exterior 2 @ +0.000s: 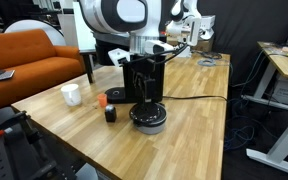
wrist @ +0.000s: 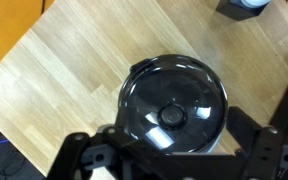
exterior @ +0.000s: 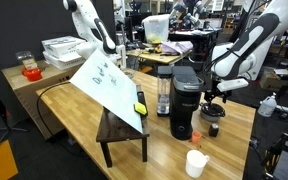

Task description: Place the lid on the small pot

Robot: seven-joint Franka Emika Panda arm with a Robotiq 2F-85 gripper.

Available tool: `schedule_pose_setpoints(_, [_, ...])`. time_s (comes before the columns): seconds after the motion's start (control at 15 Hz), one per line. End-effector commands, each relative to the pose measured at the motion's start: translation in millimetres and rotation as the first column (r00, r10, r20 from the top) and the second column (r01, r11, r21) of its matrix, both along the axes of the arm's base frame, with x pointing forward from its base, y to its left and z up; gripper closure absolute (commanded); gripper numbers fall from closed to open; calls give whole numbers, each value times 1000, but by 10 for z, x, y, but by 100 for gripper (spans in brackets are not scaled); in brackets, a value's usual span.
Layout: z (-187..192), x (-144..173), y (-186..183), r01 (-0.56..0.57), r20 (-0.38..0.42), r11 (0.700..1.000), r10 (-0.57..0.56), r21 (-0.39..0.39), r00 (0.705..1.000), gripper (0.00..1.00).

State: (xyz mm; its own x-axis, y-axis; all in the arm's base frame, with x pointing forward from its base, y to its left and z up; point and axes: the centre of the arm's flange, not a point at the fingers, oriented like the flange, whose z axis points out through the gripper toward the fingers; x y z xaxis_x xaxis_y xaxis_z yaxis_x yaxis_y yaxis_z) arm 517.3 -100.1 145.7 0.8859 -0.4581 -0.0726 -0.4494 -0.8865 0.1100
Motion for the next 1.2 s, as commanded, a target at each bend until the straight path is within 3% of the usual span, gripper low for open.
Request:
schedule_pose_setpoints(0.0, [110,-211,100,33,0,999,-33,-10,999,0])
schedule_pose_setpoints(0.4, [152,-1119,597,92,-50,996,-92,4,995,0])
schedule_pose_setpoints(0.8, [169,-1792,918,168,-67,985,-165,33,984,0])
schedule_pose_setpoints(0.87, [59,-1628,888,136,-100,990,-134,21,986,0])
schedule_pose_setpoints(1.13, [114,-1693,909,151,-89,988,-148,24,985,0])
